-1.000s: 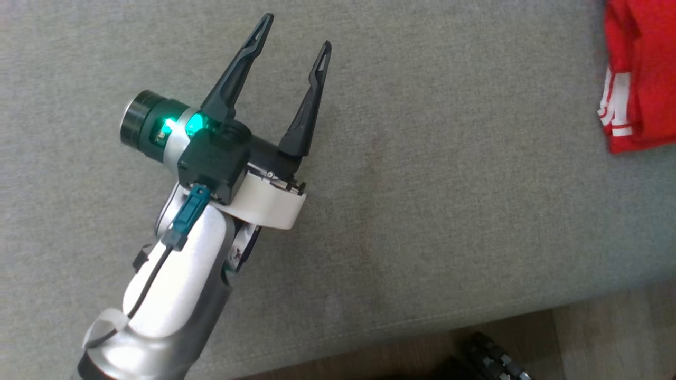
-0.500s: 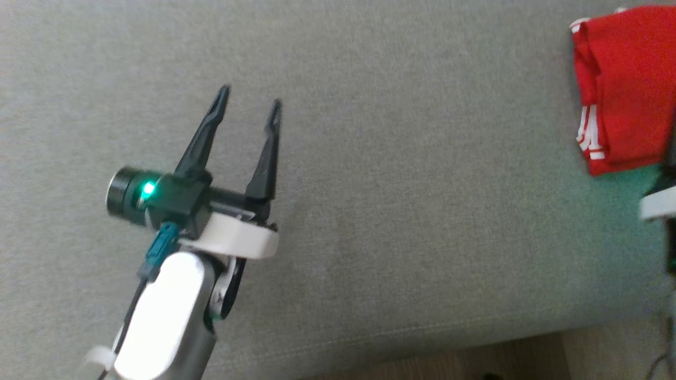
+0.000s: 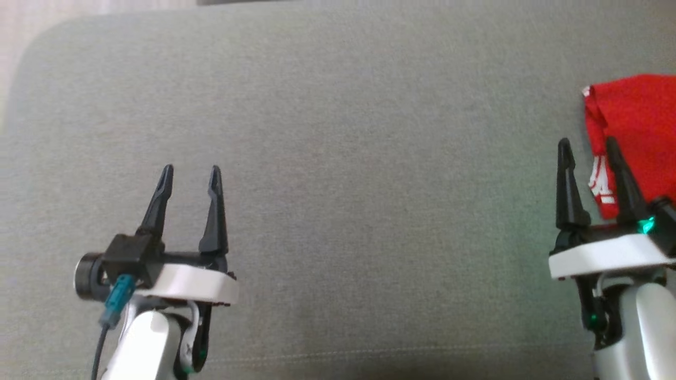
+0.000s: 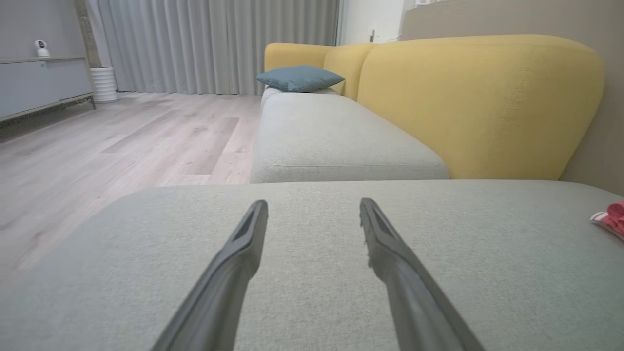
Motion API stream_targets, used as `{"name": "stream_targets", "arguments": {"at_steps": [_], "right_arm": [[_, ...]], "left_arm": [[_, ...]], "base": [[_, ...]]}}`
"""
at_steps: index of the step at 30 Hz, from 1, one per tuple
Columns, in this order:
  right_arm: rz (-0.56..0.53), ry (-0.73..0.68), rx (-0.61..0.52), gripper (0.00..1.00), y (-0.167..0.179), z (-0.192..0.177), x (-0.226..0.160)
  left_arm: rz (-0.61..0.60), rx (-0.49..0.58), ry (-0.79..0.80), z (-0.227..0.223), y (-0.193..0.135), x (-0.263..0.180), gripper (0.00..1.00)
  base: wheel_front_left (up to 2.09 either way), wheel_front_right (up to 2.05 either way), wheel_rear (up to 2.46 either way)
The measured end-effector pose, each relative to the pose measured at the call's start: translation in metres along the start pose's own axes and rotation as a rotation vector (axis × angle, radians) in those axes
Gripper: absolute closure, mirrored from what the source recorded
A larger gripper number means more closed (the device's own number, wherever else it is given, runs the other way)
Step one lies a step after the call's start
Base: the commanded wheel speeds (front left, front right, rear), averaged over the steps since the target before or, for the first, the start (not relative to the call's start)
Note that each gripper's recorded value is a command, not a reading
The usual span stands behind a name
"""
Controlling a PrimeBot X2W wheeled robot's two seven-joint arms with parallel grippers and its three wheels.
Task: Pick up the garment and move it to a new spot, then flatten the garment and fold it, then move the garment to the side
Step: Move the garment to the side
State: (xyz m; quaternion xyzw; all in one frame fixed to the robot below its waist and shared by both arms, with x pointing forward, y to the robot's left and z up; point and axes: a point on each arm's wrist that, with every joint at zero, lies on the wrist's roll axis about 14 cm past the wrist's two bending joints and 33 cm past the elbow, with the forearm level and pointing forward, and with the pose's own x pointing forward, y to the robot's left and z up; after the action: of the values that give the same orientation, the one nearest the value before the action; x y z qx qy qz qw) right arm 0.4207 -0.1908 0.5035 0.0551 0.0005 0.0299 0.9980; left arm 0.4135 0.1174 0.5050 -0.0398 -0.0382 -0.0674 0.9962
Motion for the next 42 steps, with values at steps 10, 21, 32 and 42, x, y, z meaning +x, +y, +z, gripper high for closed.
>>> {"name": "stream_targets", "arguments": {"at_steps": [10,21,32,42], "right_arm": [[0.024,0.04,0.004,0.0,0.016,-0.004,-0.027],[0.016,0.037,-0.007,0.0,0.019,0.003,-0.06],[0.001,0.037,-0.011,0.0,0.016,0.008,-0.079],[0.005,0.023,-0.011,0.0,0.018,0.012,-0.08]], "left_arm": [[0.082,0.012,-0.001,0.008,0.026,-0.031,0.0],[0.075,0.018,0.019,0.005,0.024,-0.058,0.0],[0.058,0.008,0.035,0.003,0.022,-0.071,0.0],[0.066,0.02,0.069,-0.003,0.024,-0.074,0.0]], "base": [[0.0,0.0,0.0],[0.0,0.0,0.0],[0.0,0.0,0.0],[0.0,0.0,0.0]]}}
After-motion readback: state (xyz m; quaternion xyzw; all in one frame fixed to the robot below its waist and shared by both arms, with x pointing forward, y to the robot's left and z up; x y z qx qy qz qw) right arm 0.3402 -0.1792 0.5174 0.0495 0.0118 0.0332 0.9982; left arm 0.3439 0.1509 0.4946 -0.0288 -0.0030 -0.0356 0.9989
